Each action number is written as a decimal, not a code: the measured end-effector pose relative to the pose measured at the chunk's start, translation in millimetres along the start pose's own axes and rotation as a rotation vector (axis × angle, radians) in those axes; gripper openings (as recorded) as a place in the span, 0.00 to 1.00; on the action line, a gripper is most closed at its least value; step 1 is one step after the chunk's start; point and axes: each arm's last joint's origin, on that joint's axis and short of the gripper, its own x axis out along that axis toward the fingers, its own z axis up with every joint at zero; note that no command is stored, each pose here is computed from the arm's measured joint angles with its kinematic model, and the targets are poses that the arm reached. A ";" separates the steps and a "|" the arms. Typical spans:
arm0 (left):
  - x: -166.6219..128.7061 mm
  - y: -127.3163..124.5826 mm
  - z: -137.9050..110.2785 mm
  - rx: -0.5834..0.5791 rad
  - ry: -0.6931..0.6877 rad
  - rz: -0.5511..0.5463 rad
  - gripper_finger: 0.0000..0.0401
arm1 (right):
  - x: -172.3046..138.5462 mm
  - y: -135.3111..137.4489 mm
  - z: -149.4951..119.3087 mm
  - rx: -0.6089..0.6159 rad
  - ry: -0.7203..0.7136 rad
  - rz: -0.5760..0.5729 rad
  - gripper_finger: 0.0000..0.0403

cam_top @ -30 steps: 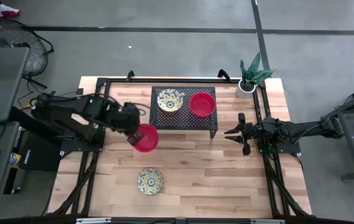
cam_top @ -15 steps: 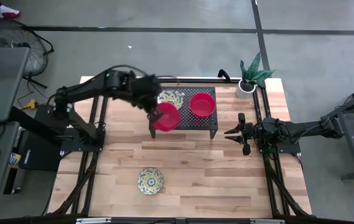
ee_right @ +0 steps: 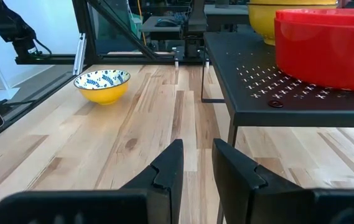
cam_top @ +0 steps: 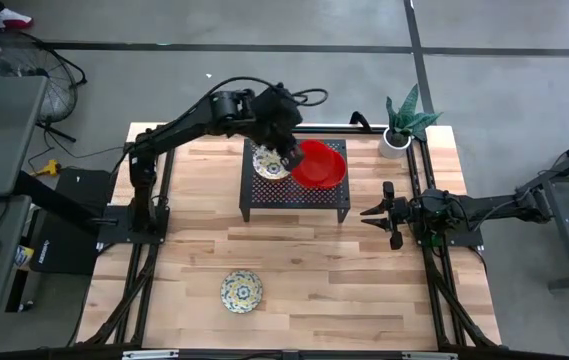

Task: Pick & Place Mini bowls
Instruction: Stack the red bowl on the red bowl on the shelf

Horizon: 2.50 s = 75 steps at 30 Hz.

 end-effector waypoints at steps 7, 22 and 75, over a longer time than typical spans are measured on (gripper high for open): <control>22.9 10.7 10.1 -0.047 -0.022 -0.026 0.00 | 0.1 0.0 -0.1 0.000 0.001 0.000 0.18; 64.2 17.1 17.9 -0.073 -0.027 -0.043 0.00 | 0.0 0.0 0.0 0.000 0.000 0.000 0.18; 69.5 16.8 18.4 0.124 -0.040 -0.014 0.30 | 0.0 0.0 0.0 0.000 0.000 0.000 0.18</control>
